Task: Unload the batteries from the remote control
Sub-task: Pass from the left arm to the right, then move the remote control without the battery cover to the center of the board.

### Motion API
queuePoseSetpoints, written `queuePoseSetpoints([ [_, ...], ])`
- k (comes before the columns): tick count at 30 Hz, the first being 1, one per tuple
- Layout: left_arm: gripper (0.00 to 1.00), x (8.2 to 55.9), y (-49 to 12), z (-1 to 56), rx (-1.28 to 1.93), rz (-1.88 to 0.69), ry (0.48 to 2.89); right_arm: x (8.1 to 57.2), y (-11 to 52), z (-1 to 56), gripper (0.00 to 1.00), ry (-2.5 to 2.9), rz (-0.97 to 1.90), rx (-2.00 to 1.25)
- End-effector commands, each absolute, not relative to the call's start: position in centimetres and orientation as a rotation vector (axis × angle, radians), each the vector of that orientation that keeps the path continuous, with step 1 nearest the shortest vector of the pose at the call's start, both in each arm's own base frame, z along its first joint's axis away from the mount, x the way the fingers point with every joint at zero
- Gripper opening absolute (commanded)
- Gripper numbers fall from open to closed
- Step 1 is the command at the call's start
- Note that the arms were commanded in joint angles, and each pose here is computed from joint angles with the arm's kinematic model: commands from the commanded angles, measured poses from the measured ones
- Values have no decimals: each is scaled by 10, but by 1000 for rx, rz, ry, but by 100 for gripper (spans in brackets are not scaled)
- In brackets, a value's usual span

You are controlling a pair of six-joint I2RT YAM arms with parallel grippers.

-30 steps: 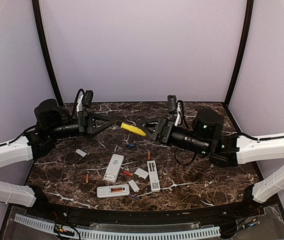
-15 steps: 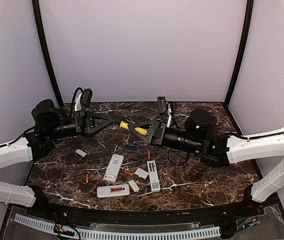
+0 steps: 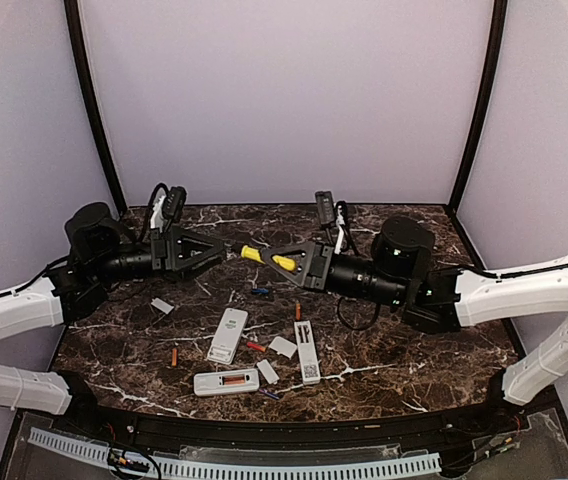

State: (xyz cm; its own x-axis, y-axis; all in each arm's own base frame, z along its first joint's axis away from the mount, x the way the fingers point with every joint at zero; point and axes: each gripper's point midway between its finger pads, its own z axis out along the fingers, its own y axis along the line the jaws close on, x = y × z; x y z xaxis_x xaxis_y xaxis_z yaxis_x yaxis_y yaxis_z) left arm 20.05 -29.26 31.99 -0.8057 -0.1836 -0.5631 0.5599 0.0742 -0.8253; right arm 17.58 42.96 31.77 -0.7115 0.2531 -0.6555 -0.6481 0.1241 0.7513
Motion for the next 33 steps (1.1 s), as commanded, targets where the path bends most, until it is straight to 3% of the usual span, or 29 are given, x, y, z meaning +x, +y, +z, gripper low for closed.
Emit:
queuePoseSetpoints([
  [1,61,197,-280,266,247,-1633,2119,190,410,305,0,1796,1480,-379],
  [4,69,195,-257,214,63,-1430,2370,199,387,284,0,1880,1304,-412],
  [12,69,124,-234,110,-254,-1210,2861,204,358,225,0,2081,1024,-629],
  [23,74,92,-244,76,-438,-1194,2941,198,376,227,0,2013,1162,-655],
  [33,79,90,-253,55,-432,-1158,2978,199,375,228,0,2009,1163,-637],
])
